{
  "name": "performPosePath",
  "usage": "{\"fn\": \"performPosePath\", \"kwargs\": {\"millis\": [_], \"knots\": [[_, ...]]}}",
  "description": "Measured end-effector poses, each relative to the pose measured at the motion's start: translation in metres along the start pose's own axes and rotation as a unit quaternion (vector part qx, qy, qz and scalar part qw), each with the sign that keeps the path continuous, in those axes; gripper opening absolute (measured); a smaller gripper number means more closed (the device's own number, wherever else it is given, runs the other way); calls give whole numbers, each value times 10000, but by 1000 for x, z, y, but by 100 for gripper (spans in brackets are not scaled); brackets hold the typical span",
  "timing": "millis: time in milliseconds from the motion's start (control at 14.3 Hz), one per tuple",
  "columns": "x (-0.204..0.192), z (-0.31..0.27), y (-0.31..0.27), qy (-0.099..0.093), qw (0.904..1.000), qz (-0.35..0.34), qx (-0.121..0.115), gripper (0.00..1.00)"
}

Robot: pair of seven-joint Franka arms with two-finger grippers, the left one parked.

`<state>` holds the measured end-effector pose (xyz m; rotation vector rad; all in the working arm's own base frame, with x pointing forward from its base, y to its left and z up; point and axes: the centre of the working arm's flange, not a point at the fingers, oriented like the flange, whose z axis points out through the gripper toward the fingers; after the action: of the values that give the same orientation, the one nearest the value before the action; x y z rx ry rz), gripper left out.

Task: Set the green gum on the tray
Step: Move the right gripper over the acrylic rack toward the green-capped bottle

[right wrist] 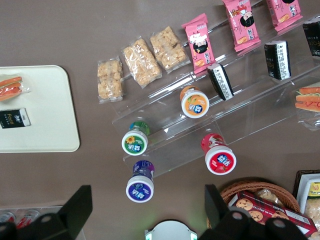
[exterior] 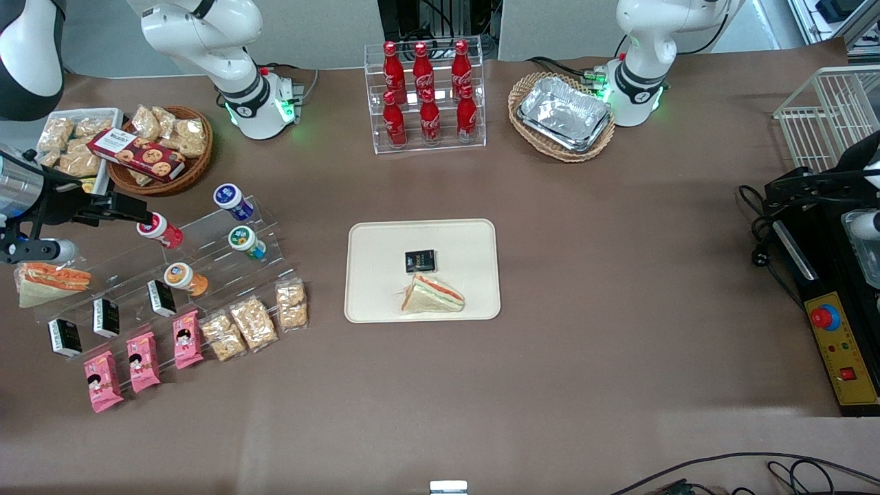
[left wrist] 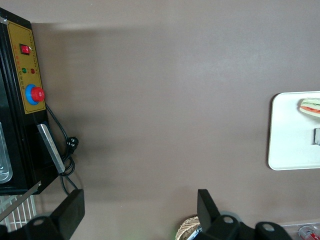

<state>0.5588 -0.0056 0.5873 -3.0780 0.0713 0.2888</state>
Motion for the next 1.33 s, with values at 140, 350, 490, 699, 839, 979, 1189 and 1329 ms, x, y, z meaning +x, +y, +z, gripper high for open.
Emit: {"fn": "performPosePath", "kwargs": {"millis": [140,350,490,699,839,979,1189,1329], "knots": [[1,0,1,22,10000,12,2,100],[2,0,2,44,10000,17,2,100],[2,1,2,41,10000,17,1,100],[2,0,1,43,10000,12,0,100],[-3,-6,-2,78,9999,66,9,100],[-15,-15,-3,89,9999,96,28,100],[-44,-25,-6,124,9997,192,82,100],[-64,-22,-18,116,9997,218,94,100]]}}
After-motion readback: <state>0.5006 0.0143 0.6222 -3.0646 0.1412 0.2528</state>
